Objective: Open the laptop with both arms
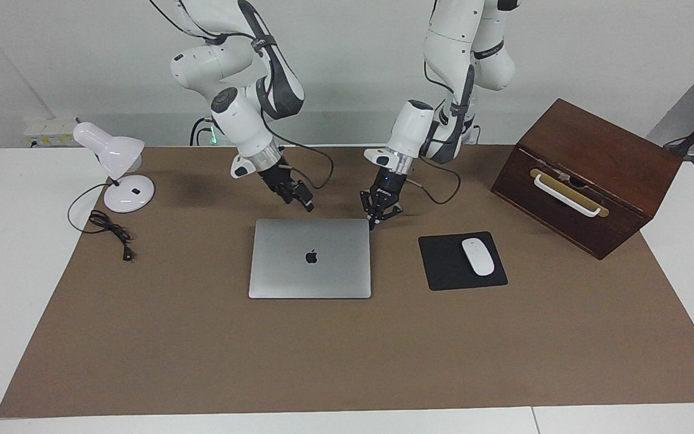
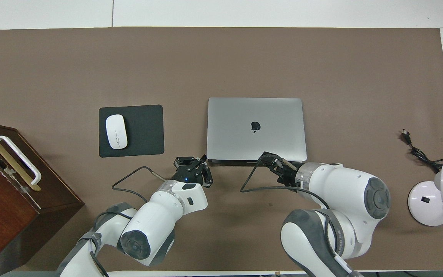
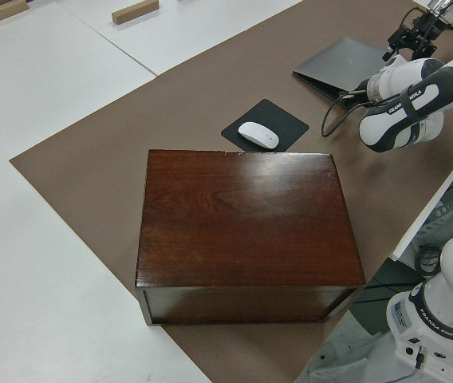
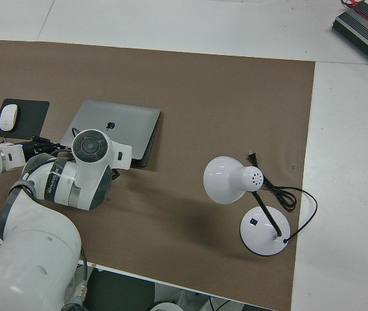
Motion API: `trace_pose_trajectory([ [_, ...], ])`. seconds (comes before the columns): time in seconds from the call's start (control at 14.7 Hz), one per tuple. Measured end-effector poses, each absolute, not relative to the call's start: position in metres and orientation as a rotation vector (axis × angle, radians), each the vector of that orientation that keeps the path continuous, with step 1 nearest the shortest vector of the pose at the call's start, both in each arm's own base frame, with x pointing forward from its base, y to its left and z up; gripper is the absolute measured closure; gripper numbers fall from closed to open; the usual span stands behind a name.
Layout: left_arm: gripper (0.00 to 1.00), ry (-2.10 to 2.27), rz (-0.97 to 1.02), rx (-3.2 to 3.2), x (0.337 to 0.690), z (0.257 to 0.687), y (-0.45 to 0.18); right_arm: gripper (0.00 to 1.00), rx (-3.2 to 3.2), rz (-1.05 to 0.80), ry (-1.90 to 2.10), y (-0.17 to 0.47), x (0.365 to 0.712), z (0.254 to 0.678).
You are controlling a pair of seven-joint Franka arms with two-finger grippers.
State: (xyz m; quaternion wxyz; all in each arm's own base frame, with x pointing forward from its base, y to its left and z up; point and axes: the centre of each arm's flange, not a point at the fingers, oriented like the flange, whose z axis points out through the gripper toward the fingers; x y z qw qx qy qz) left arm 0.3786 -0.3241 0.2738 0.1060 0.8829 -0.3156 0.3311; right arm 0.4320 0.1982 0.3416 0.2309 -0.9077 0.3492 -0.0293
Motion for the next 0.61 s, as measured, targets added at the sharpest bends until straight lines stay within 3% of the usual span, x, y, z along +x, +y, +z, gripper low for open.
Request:
trace_pose_trajectory([
  [0.61, 0.99, -0.932, 0.980, 2.599, 0.3872, 0.2686, -0.3320, 0.00, -2.313, -0.089, 1.164, 0.1901, 0.4352, 0.3390],
])
